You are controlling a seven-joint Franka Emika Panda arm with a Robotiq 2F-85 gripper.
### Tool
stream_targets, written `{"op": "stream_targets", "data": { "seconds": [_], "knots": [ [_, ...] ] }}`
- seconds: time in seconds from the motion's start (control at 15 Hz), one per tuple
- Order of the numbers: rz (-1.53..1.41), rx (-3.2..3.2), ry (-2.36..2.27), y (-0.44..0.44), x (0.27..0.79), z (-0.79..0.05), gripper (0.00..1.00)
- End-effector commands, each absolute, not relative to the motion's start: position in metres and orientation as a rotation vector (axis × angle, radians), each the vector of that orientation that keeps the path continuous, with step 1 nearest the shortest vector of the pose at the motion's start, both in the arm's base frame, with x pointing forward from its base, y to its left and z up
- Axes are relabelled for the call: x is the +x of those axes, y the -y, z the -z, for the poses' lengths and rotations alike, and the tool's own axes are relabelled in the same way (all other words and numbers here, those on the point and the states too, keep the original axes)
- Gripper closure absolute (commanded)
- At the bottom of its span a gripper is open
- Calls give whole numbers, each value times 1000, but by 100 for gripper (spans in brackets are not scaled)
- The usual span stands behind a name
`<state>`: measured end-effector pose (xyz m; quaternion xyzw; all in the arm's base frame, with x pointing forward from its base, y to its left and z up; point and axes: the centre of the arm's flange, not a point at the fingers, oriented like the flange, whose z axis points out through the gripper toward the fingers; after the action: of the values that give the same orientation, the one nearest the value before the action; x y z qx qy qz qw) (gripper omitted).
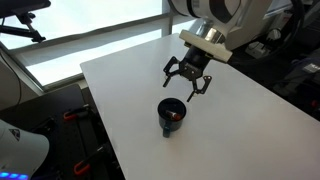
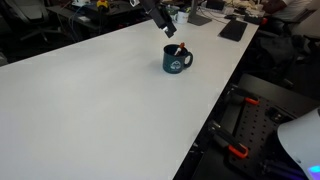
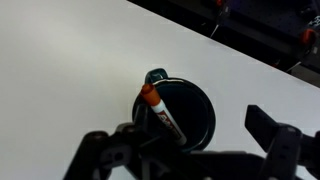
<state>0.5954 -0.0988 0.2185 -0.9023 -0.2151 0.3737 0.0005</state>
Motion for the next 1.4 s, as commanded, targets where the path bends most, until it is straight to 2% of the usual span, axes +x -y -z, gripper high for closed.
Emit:
{"op": "stream_targets", "data": {
  "seconds": [0.0,0.73,1.13,1.2,1.27,1.33],
  "knots": [
    [-1179,-2840,682,97,593,-217,0],
    [-1361,-2736,706,94,573,-147,0],
    [-1379,-2716,691,106,571,-135,0],
    [-1377,-2717,688,108,571,-135,11],
    [-1377,-2718,685,108,571,-135,26],
    [-1382,-2721,680,110,572,-135,17]
  ]
}}
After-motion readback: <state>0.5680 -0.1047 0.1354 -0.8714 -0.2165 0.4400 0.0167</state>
